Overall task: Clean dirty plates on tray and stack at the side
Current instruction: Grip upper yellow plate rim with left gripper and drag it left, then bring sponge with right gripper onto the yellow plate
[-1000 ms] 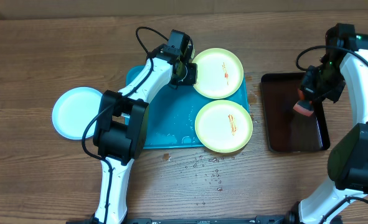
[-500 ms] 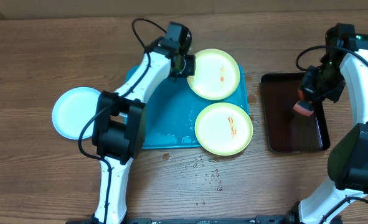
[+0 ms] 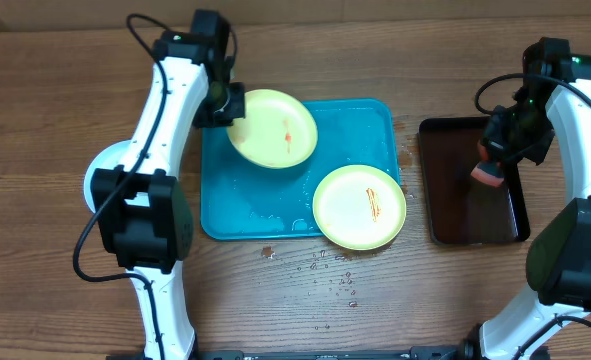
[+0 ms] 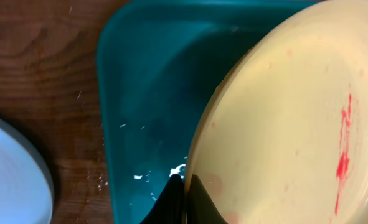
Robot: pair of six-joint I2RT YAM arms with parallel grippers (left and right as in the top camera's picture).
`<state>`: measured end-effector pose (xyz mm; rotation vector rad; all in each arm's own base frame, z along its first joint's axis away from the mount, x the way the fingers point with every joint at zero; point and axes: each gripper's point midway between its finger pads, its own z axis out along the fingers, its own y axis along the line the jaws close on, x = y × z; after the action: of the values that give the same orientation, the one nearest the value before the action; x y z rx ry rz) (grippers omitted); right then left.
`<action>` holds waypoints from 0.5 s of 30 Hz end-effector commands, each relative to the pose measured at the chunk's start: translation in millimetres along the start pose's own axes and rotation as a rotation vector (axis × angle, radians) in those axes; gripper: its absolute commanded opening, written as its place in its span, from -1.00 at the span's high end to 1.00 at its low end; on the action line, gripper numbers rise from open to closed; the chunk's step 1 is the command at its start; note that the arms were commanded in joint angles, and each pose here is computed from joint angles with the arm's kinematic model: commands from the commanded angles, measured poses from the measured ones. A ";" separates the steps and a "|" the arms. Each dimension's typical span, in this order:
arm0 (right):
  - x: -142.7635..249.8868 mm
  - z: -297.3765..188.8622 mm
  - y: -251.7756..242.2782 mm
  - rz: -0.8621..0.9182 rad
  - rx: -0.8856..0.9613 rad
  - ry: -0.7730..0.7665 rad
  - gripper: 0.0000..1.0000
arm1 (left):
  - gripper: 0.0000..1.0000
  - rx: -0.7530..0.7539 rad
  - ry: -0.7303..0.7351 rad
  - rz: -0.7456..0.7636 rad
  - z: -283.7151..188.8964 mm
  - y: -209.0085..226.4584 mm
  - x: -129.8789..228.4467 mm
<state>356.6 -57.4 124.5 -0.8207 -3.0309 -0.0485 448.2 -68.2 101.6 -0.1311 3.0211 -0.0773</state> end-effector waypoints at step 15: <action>56.5 -19.0 202.8 -0.449 -0.435 -0.090 0.93 | 0.92 0.017 0.140 -0.006 103.7 20.3 63.0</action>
<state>414.6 93.1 140.1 -0.2641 -3.2724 -0.5756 411.8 -55.0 8.6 -0.1833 3.1055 -0.0983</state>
